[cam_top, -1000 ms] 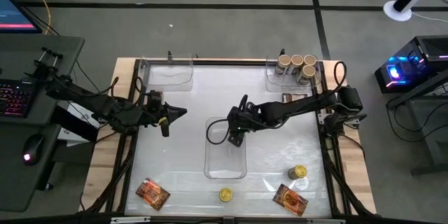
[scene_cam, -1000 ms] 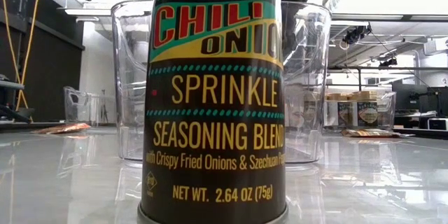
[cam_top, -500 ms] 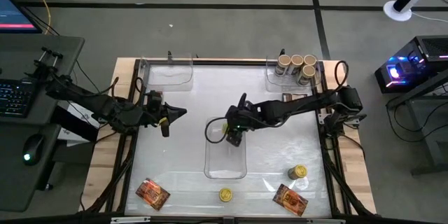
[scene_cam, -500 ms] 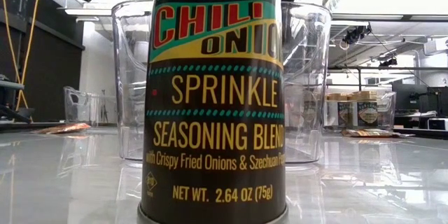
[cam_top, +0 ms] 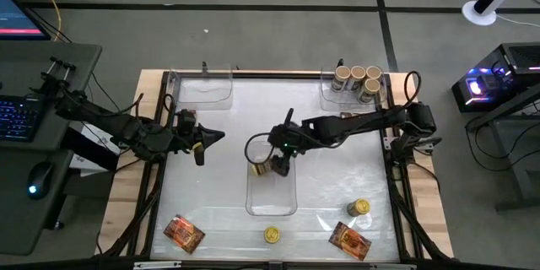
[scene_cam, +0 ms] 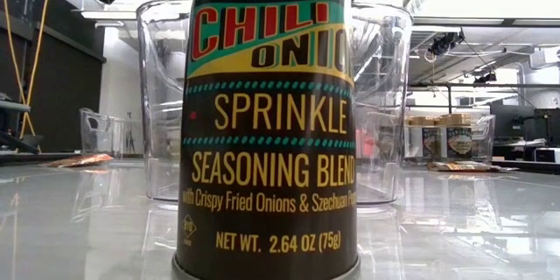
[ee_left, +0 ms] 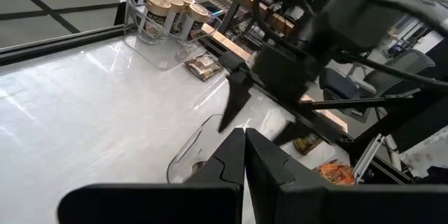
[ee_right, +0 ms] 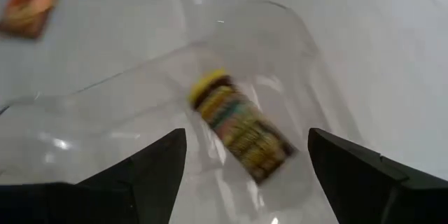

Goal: Sort spices by type
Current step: Put the top center yellow seasoning bottle into the bottom transparent bin

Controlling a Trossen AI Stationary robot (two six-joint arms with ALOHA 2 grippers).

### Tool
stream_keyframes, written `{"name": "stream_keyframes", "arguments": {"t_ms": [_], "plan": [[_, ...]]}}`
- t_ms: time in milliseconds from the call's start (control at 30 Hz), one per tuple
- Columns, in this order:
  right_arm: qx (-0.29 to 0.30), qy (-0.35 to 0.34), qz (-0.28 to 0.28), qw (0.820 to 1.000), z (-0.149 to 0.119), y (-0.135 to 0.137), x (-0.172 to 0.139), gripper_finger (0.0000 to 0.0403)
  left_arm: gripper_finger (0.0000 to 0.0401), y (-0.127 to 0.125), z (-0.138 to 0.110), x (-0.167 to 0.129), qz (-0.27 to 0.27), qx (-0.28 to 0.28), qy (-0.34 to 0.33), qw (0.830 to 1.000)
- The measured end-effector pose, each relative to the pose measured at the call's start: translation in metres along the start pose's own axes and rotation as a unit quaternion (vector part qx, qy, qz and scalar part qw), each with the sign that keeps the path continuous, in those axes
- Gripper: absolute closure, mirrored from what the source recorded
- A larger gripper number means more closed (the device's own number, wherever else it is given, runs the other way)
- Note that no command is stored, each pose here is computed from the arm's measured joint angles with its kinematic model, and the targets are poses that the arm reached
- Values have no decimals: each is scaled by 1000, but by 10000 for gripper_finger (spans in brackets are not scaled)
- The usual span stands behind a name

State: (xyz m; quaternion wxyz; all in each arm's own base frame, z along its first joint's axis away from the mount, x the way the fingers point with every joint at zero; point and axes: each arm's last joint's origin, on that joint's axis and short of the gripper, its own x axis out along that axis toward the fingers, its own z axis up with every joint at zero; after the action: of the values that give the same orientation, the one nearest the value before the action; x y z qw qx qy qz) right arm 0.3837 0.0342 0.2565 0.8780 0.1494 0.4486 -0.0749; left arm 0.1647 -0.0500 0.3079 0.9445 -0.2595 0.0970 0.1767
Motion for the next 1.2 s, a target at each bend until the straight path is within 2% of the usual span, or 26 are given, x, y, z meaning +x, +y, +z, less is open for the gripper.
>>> {"name": "stream_keyframes", "arguments": {"t_ms": [167, 233, 467, 633, 800, 1067, 1200], "plan": [[-139, -2, 30, 990, -5, 16, 21, 108, 401, 0, 0, 0, 0, 6, 0, 1000], [-174, 4, 28, 984, -5, 19, 35, 108, 401, 0, 0, 0, 1, 6, 1, 1000], [-214, 28, 2, 976, 7, 10, 77, 108, 401, 0, 0, 0, 0, -5, 0, 1000], [-241, 61, 28, 968, 4, 8, 95, 108, 401, 0, 0, 0, 0, -7, 0, 1000], [-268, 71, 21, 961, 0, 6, 104, 108, 401, 0, 0, 0, -1, -14, 0, 1000], [-270, 103, 12, 957, -12, 3, 118, 108, 401, 0, 0, 0, -1, -15, 0, 1000], [-275, 108, 12, 955, -15, 6, 118, 123, 401, 0, 0, 0, -1, -15, 0, 1000]]}}
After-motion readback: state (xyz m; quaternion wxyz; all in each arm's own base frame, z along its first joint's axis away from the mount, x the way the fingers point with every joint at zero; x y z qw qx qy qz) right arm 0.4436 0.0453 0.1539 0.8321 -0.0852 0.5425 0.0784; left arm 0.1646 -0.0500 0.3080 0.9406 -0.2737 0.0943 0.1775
